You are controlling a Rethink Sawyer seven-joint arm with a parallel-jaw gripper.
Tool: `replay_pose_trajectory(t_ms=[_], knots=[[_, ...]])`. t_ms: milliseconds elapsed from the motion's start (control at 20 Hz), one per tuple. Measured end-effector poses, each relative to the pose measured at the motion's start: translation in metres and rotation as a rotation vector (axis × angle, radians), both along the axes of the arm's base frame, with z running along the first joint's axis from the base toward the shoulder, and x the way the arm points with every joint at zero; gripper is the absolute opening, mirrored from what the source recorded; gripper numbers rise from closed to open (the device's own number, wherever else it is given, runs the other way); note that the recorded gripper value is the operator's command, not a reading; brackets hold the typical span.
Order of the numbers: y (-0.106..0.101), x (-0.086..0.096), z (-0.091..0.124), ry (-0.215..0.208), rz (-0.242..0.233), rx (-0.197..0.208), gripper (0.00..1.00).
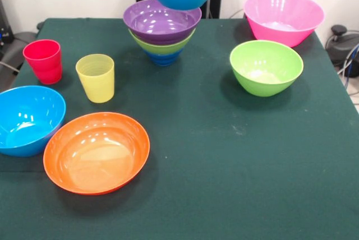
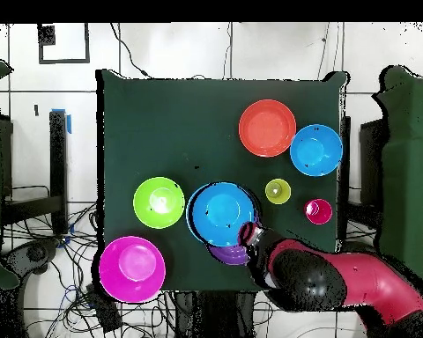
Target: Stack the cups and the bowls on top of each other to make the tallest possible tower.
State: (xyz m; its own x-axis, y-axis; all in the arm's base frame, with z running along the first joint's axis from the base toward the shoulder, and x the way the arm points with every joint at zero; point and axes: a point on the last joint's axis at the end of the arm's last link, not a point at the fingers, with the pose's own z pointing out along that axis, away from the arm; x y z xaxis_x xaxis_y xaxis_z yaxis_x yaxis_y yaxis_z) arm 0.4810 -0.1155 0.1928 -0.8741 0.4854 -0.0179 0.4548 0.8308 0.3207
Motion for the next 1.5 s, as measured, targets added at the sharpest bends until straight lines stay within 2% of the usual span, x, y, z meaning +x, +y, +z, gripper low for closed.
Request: replay_pose_trajectory(t_ms=[700, 850, 1500], knots=[[-0.042, -0.017, -0.008, 0.008, -0.09, 0.034, 0.0], [-0.042, -0.018, -0.01, 0.008, -0.085, 0.035, 0.0], [-0.039, -0.031, -0.024, -0.003, -0.009, 0.011, 0.0]])
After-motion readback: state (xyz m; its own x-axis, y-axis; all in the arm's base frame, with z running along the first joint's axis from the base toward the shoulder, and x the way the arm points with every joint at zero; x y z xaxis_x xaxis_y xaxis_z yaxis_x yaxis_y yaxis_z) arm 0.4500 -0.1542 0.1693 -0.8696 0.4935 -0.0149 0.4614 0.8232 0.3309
